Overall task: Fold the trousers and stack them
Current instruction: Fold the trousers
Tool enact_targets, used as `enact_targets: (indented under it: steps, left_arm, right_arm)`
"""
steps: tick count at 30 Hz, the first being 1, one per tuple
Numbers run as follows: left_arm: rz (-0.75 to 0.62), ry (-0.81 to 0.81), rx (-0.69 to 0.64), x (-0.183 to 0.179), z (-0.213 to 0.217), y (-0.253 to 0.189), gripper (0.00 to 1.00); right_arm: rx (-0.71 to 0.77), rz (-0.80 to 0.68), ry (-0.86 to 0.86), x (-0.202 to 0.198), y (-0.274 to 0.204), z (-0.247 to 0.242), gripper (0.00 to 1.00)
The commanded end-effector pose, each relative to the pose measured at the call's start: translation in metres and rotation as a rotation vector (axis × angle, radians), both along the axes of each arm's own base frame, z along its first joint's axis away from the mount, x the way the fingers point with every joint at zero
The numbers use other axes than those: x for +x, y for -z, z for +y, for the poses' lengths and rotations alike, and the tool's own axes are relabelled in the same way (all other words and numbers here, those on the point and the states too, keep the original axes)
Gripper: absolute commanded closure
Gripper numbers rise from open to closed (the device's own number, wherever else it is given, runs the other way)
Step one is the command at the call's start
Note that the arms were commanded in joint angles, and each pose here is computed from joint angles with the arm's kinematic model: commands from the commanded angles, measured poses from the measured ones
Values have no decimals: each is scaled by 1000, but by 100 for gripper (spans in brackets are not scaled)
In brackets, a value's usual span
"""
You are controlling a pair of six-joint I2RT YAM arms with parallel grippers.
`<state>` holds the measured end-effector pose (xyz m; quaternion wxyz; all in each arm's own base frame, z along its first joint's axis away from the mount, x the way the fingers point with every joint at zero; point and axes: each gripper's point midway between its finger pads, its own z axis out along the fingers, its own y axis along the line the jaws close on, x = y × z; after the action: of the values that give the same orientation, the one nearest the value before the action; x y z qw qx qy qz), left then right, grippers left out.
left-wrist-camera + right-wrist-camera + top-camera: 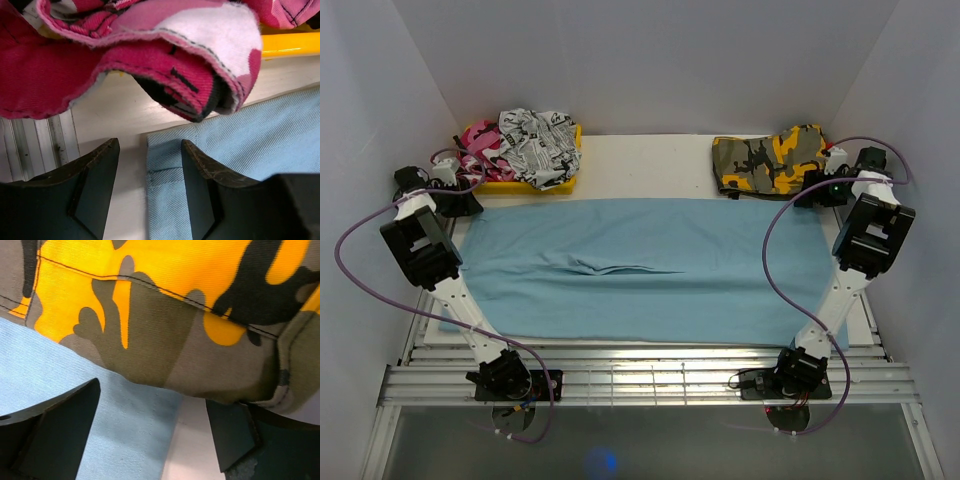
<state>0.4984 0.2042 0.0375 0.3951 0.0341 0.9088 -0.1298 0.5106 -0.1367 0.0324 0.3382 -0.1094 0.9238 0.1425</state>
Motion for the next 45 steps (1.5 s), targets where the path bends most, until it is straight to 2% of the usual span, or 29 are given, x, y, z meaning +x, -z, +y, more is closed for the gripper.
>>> enact_targets:
  steps: [1,6,9,10,12,13,15,16,17,21,25,34,37,38,40,41,43,45]
  left_arm:
    - [-9,-3,-6,3,-1,-6,37]
    - [5,-5,-7,0,-2,-1,37]
    - [18,1,-15,-2,-3,4,41]
    - [29,4,-24,-4,-5,6,42]
    - [34,21,-35,-6,-9,9,47]
    - [45,29,-47,-9,-12,10,49]
    - [48,55,-70,-13,-18,11,50]
    - [55,59,-80,-15,-21,13,50]
    - [57,61,-84,-16,-22,14,48]
    - [50,74,-123,-16,-28,12,40]
    - [32,79,-158,-11,-32,6,35]
    - [69,39,-123,-6,-31,28,34]
    - [74,52,-135,-5,-39,31,45]
    - [73,58,-142,-4,-42,31,56]
    - [66,53,-152,-4,-42,25,71]
    - [61,53,-151,-4,-42,22,85]
    - [29,58,-148,-3,-41,5,100]
    - [-22,58,-147,-3,-37,-22,100]
  right_arm:
    - [69,20,-33,2,13,20,12]
    - [112,49,-42,-3,27,32,23]
    - [117,46,-46,-3,27,33,37]
    - [118,43,-44,-2,25,32,48]
    - [122,32,-48,-3,17,33,59]
    - [125,25,-48,-4,13,33,70]
    - [137,17,-51,-9,3,35,80]
    - [136,14,-55,-10,0,36,88]
    - [141,15,-58,-13,-1,36,90]
    - [140,-2,-76,-17,-16,37,92]
    - [160,-22,-81,-16,-29,37,92]
    - [208,-38,-114,-23,-39,48,92]
    - [217,-42,-125,-25,-43,51,92]
    - [220,-43,-128,-26,-44,52,92]
    - [213,-54,-137,-28,-51,52,92]
    - [207,-66,-139,-29,-59,51,92]
    - [203,-87,-140,-30,-69,47,92]
    - [193,-121,-147,-33,-87,42,92]
